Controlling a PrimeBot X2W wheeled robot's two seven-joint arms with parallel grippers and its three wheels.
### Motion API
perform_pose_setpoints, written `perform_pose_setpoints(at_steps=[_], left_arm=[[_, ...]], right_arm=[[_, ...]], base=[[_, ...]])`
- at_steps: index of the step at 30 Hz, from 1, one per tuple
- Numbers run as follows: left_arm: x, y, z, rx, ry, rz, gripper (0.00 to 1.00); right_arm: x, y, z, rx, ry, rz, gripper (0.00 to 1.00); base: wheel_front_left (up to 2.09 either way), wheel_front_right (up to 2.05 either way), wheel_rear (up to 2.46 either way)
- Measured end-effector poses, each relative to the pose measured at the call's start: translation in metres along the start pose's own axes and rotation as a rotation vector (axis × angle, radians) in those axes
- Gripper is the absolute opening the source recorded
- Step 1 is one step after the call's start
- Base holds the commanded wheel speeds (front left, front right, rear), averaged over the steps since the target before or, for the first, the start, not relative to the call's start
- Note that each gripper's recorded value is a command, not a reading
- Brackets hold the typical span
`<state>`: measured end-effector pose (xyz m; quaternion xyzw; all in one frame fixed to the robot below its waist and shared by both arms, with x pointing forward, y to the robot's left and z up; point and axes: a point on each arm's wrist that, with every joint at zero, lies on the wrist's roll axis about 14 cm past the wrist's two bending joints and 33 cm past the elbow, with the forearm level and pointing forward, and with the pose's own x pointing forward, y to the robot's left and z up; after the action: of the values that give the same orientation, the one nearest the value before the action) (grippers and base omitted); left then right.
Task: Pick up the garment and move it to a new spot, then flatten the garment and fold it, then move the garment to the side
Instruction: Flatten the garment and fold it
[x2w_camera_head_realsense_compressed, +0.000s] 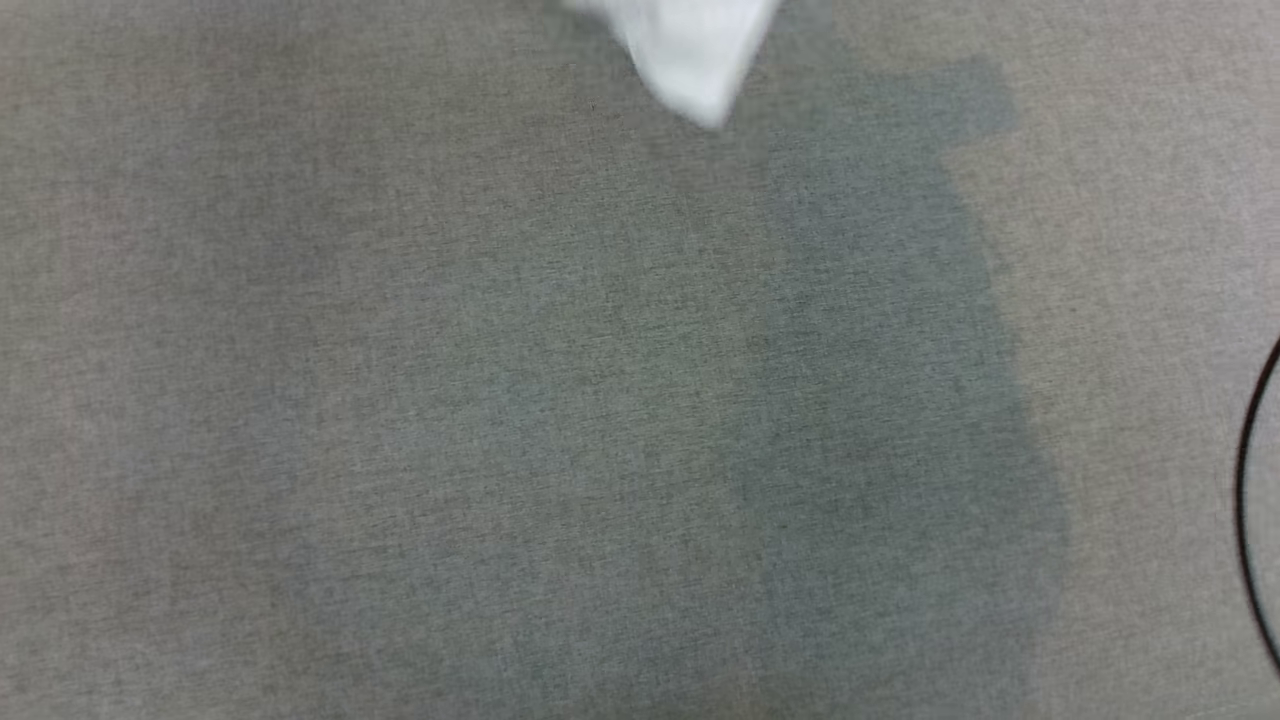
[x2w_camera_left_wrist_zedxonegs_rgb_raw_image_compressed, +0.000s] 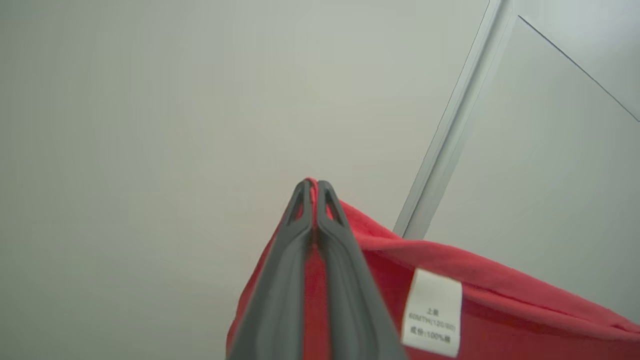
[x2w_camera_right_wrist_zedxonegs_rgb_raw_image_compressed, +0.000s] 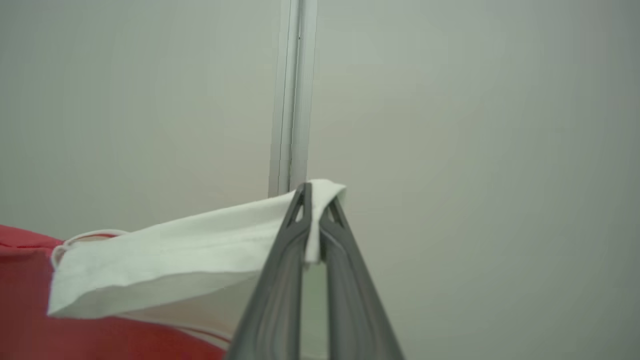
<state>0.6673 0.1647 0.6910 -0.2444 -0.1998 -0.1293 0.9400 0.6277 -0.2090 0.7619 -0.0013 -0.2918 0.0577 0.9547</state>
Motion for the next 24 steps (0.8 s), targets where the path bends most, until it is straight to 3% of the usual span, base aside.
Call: perform_pose_setpoints(at_steps=[4,9,17,24], left_arm=[[0.013,-0.002,0.013,0.02,-0.08,-0.022,0.0],[0.006,0.011,-0.034,-0.006,-0.021,-0.015,0.0],[-0.083,0.05,-0.167,-0.05,0.294,0.126,0.0],[-0.198,0.042,-0.207,-0.136,0.496,0.243,0.0]], right_arm=[[0.013,-0.003,0.019,-0.114,-0.066,0.031,0.0],[-0.001,-0.009,-0.031,-0.157,0.058,0.041,0.0],[-0.116,-0.016,-0.163,-0.088,0.489,0.02,0.0],[-0.219,-0.007,-0.195,0.085,0.742,-0.057,0.0]], base=[[0.0,0.0,0.0],[0.0,0.0,0.0],[0.0,0.0,0.0],[0.0,0.0,0.0]])
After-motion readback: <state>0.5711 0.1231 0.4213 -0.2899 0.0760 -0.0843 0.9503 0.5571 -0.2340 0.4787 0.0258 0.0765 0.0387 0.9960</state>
